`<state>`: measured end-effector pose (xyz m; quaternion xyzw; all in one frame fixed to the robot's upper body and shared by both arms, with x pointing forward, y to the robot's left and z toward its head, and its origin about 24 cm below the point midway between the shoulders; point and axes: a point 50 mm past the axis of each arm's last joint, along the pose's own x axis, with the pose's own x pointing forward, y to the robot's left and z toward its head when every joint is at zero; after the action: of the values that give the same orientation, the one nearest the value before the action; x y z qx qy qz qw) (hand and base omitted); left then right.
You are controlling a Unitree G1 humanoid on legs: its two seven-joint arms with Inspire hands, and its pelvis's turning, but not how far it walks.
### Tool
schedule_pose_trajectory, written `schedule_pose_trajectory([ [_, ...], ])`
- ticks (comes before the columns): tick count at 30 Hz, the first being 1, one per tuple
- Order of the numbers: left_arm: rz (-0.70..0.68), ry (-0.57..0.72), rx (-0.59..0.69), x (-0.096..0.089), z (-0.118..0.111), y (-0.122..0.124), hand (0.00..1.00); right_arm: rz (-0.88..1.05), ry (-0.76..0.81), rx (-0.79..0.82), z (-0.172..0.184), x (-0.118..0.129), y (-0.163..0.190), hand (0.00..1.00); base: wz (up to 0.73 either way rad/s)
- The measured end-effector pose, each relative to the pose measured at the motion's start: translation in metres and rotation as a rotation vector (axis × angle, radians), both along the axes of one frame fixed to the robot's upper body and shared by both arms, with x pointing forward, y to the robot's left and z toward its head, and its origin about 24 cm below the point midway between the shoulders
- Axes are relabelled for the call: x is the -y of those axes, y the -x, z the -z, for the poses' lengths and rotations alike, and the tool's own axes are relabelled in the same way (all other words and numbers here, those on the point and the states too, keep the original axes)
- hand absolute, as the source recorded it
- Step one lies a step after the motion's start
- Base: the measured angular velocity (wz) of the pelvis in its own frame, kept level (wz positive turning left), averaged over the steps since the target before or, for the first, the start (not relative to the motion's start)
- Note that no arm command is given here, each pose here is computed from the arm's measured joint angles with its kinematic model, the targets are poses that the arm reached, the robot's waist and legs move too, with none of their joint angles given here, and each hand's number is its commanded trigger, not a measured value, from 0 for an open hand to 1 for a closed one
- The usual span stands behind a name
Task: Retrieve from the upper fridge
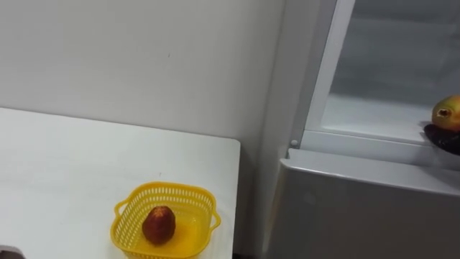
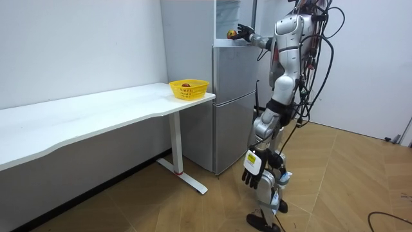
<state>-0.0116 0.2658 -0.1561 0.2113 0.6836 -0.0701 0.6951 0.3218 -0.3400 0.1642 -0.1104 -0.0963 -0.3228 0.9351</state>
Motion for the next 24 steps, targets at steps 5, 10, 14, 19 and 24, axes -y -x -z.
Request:
schedule_pose_trajectory([
  [5, 0.002, 0.007, -0.007, -0.002, -0.001, 0.001, 0.00, 0.003, 0.002, 0.002, -0.002, 0.002, 0.001, 0.00, 0.01],
  [10, 0.003, 0.005, -0.004, -0.002, -0.001, 0.000, 0.00, 0.009, 0.017, 0.004, -0.005, 0.005, 0.002, 0.00, 0.00],
  [14, 0.006, 0.003, 0.002, -0.003, -0.001, -0.001, 0.00, 0.010, 0.014, 0.011, -0.007, 0.005, 0.002, 0.00, 0.00],
  [19, 0.009, 0.002, 0.012, -0.003, -0.002, -0.003, 0.00, -0.003, -0.010, 0.037, -0.013, 0.003, -0.001, 0.00, 0.02],
  [24, 0.011, 0.000, 0.019, -0.003, -0.002, -0.004, 0.00, -0.032, -0.009, 0.015, -0.009, -0.001, -0.004, 0.00, 0.05],
])
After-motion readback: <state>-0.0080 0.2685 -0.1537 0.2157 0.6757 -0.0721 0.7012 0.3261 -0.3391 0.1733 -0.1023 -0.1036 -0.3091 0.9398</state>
